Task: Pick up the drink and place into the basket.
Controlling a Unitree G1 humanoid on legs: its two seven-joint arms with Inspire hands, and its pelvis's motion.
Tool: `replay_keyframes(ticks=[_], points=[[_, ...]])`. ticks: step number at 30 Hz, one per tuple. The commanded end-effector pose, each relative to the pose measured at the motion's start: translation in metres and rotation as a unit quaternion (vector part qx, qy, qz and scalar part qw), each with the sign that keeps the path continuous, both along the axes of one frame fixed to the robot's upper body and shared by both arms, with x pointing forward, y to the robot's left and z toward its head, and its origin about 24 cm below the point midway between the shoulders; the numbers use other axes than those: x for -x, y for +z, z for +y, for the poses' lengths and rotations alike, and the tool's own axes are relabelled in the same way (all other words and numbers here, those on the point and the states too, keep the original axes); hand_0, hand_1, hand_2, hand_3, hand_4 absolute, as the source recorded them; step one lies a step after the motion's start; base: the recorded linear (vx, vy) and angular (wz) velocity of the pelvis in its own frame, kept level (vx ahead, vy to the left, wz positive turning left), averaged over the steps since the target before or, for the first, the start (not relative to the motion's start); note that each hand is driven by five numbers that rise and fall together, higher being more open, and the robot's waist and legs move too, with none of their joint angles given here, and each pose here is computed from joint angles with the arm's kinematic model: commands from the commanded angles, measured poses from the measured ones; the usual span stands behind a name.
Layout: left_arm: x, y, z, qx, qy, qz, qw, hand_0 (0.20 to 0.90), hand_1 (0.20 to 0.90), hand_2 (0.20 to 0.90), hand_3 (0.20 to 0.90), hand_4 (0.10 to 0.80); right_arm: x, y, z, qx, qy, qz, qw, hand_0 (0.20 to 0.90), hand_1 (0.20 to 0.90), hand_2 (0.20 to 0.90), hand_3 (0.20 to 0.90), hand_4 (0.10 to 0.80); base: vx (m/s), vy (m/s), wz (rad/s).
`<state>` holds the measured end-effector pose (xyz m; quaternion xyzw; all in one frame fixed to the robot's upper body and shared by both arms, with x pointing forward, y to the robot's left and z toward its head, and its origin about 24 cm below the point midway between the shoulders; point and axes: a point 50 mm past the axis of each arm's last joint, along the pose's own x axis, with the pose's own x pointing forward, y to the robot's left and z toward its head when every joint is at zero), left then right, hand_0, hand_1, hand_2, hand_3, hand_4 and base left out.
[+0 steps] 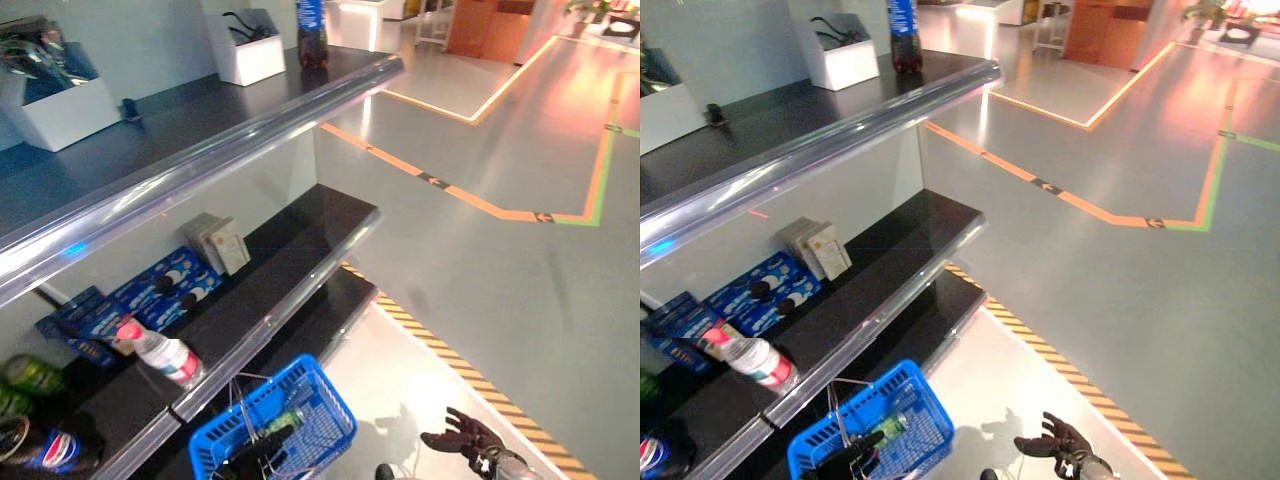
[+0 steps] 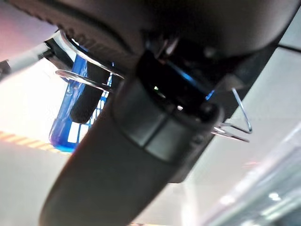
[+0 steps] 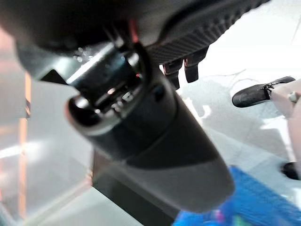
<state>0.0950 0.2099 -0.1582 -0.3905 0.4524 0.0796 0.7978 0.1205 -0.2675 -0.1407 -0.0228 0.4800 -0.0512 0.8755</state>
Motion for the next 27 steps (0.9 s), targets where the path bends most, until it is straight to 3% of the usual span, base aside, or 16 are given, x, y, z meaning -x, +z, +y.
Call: replay_keyframes(ticks=[1, 6, 14, 27], points=[[-0.03, 0.018, 0.009, 0.024, -0.033, -0.115, 0.993, 0.3, 0.3, 0.3, 0.2, 0.1, -0.016, 0.005, 0.002, 0.007, -0.016, -0.041, 0.999, 0.9, 0.9, 0.9, 0.9, 0.8, -0.226, 0.041, 1.77], [-0.054, 0.022, -0.009, 0.036, -0.063, -0.13, 0.989, 0.3, 0.3, 0.3, 0.2, 0.1, -0.012, 0.009, -0.015, 0.035, -0.056, -0.03, 0.997, 0.9, 0.9, 0.9, 0.9, 0.8, -0.202, 0.076, 1.9], [-0.038, 0.017, 0.0, 0.022, -0.077, -0.102, 0.992, 0.3, 0.3, 0.3, 0.2, 0.1, 0.002, 0.004, -0.012, 0.028, -0.064, -0.03, 0.997, 0.9, 0.9, 0.9, 0.9, 0.8, 0.003, 0.189, 1.37], [-0.026, 0.018, 0.021, 0.009, -0.051, -0.099, 0.994, 0.3, 0.3, 0.3, 0.2, 0.1, 0.002, -0.002, 0.01, -0.002, -0.023, -0.029, 0.999, 0.9, 0.9, 0.9, 0.9, 0.8, 0.064, 0.169, 0.22]])
